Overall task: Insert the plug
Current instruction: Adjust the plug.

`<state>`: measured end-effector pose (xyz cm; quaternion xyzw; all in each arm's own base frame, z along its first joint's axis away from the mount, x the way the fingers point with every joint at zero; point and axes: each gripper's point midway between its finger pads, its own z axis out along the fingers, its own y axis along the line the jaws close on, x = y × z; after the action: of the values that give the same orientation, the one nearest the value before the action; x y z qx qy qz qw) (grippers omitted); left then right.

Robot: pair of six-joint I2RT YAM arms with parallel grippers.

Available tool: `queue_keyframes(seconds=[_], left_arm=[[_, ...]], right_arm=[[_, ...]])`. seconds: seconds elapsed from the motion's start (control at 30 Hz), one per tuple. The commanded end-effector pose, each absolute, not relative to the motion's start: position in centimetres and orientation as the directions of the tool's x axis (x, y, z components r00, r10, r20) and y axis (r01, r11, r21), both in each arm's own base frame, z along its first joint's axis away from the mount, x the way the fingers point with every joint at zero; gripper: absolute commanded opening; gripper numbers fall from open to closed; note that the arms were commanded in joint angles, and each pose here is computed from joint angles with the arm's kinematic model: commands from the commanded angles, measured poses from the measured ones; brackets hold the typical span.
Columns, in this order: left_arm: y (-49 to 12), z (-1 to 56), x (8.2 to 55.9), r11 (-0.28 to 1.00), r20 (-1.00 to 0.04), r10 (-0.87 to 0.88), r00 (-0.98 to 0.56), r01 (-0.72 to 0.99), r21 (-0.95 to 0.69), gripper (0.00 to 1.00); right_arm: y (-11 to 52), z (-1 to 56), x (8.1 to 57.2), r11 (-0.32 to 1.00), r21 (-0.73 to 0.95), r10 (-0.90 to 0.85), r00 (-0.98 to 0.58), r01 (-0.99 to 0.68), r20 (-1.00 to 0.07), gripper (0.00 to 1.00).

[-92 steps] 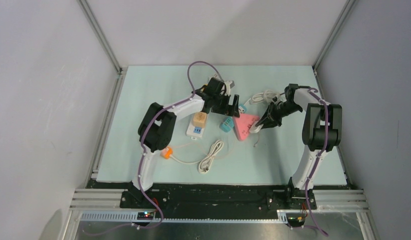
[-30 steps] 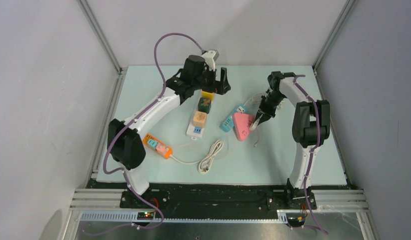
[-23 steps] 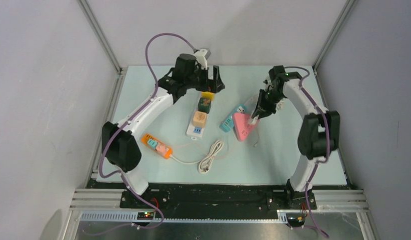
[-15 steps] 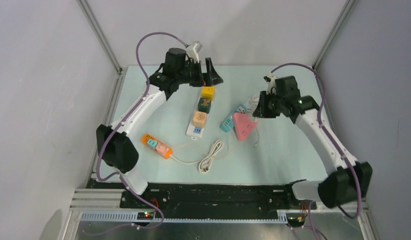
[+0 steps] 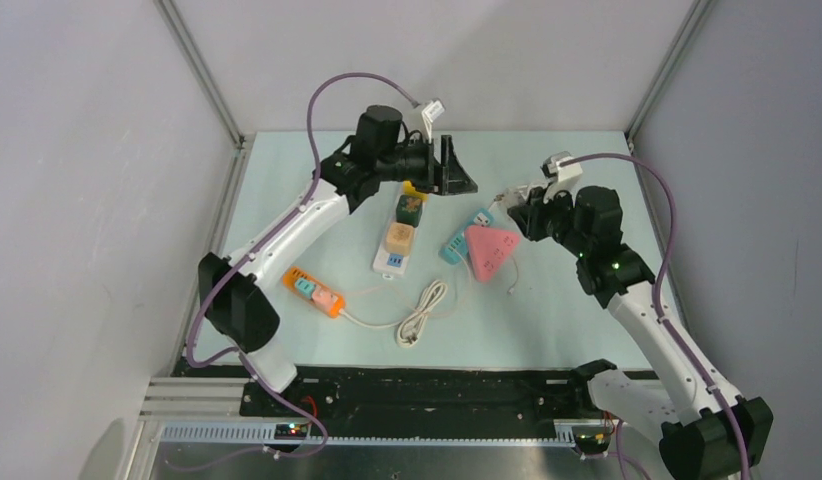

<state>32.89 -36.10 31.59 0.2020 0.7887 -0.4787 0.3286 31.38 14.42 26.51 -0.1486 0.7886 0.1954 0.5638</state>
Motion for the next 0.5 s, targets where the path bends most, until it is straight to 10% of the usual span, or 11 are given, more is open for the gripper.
queue_keyframes(seconds=[0.0, 0.2, 0.47], left_arm=[[-36.2, 34.8, 31.4, 0.382, -0.731, -0.008, -0.683, 0.673, -0.633, 0.75], [-35.5, 38.6, 31.7, 0.405, -0.739, -0.109, -0.665, 0.65, -0.644, 0.94], [-36.2, 36.0, 33.0, 0.437, -0.711, -0.094, -0.697, 0.613, -0.659, 0.32]], right_arm=[[16.7, 31.2, 30.9, 0.785, 0.043, 0.001, -0.068, -0.618, -0.998, 0.0], [17.7, 32.6, 30.4, 0.746, -0.053, -0.024, 0.052, -0.664, -0.998, 0.0], [18.9, 34.8, 30.5, 0.72, -0.014, 0.075, 0.097, -0.693, -0.992, 0.0]])
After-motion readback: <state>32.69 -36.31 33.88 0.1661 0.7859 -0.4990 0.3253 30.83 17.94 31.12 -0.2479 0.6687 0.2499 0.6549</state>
